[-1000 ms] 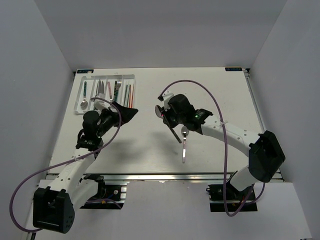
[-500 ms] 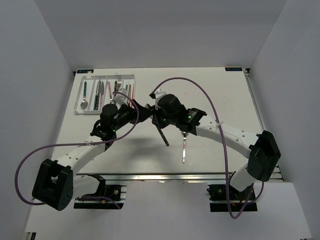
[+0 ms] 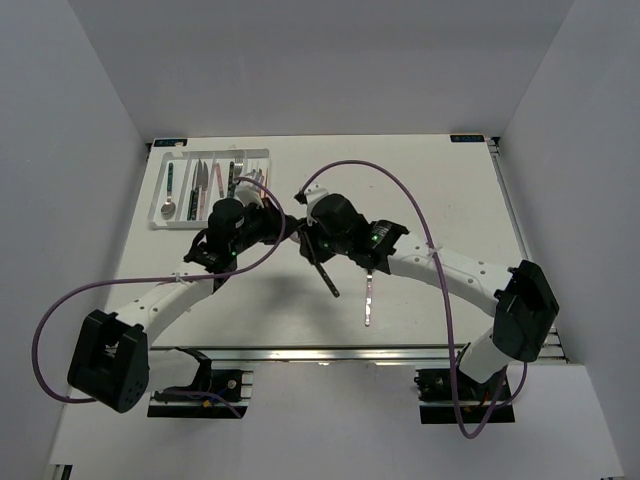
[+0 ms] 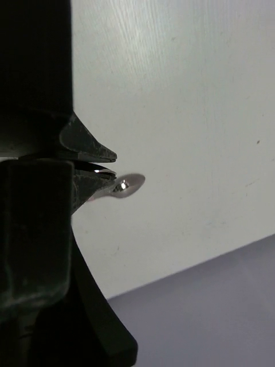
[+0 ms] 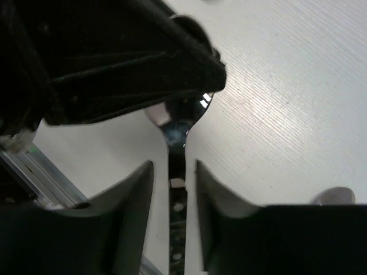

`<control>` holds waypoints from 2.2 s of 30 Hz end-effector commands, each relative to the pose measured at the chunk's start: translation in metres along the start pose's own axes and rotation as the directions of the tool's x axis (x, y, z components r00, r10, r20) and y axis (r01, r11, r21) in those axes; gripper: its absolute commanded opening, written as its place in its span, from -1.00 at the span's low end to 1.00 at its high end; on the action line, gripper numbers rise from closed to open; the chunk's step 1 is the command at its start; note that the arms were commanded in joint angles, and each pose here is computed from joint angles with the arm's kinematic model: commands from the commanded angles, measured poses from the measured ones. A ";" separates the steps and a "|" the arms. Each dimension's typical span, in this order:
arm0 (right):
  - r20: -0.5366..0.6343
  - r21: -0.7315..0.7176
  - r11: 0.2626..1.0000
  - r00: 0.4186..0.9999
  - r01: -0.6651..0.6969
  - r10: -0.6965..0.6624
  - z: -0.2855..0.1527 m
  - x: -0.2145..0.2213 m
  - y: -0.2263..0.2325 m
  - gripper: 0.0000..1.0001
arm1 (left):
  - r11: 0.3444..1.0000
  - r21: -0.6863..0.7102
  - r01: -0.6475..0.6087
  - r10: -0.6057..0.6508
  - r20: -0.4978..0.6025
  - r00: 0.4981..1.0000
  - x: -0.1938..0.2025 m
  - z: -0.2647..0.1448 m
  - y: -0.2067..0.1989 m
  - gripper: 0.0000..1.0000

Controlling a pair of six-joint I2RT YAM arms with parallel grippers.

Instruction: Sort the eating utensils into containers

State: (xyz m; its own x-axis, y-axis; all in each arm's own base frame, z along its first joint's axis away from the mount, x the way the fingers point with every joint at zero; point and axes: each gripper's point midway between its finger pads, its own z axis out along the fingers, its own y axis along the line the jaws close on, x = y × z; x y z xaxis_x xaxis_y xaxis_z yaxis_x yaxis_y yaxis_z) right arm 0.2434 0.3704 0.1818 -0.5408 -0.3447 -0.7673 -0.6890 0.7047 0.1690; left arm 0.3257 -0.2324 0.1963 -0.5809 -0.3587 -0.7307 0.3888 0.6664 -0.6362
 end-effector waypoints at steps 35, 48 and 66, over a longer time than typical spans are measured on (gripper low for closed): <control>0.117 -0.102 0.987 0.984 -0.123 0.135 -0.076 0.089 -0.076 0.79 | -0.018 -0.934 -0.357 0.683 -0.272 0.678 -0.383 -0.097 0.296 -1.00; 0.063 -0.139 0.982 0.988 -0.128 0.138 -0.063 0.103 -0.071 0.79 | -0.078 -0.873 -0.482 0.631 -0.418 0.654 -0.349 -0.094 0.333 -0.98; 0.047 -0.159 0.978 0.989 -0.133 0.142 -0.059 0.113 -0.069 0.79 | -0.036 -0.839 -0.543 0.595 -0.454 0.663 -0.309 -0.080 0.358 -0.44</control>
State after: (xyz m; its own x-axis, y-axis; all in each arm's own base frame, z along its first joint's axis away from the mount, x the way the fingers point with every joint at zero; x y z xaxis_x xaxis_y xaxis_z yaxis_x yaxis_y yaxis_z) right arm 0.2006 0.2417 0.1146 -0.6403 -0.2160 -0.7371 -0.6507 0.6625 0.3711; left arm 0.5864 0.1746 0.1846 -0.5424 0.4659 -0.6991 -0.2626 0.6965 0.6678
